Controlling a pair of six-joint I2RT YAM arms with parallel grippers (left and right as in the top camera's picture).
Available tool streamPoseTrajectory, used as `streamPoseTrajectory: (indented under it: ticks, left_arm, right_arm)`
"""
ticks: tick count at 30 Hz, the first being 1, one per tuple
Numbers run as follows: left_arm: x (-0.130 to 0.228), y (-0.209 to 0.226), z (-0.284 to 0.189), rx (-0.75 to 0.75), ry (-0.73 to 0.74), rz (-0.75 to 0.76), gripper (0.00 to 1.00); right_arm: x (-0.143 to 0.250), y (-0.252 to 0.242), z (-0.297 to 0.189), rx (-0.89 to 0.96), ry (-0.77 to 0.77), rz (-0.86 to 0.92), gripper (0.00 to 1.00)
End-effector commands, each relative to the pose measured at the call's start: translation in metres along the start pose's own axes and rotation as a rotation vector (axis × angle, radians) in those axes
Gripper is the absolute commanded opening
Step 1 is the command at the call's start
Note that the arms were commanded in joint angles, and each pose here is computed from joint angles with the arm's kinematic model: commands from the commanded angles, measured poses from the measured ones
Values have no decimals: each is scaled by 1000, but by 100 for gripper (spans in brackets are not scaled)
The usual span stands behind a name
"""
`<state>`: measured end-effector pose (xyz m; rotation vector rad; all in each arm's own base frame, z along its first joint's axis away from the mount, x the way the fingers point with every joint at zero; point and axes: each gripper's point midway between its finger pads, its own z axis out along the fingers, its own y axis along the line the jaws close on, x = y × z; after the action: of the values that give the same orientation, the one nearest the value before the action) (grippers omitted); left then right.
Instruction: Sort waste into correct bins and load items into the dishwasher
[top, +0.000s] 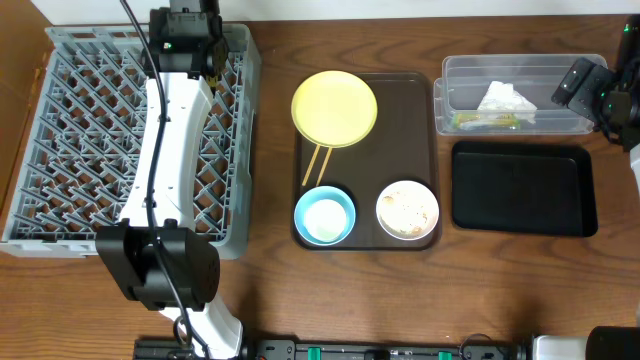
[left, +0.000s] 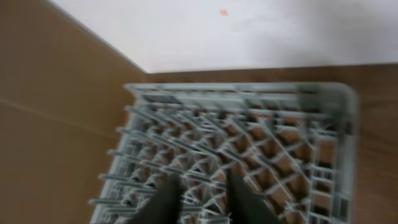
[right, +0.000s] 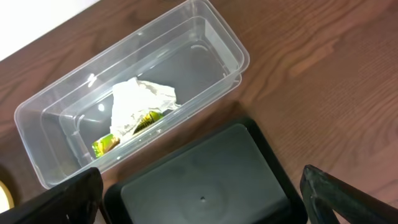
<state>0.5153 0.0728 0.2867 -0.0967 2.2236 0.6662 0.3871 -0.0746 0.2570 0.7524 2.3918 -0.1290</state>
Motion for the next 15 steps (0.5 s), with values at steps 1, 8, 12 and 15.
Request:
streamPoseTrajectory:
  ticks: [1,8,12,15]
  left_arm:
    - [5,-45,-5,254,23,-122,55]
    - [27,-125,-46,746,124,-94,66]
    - [37,-124,-42,711,164,-78,66]
    - [42,-89,-20,502,206,-194,68]
  right_arm:
    - [-2,-4,-1,9,-6,18,99]
    - [-2,-4,-1,9,-6,18,99]
    - [-2,-4,-1,9,-6,18,99]
    - [-2,-4,-1,9,-6,18,99]
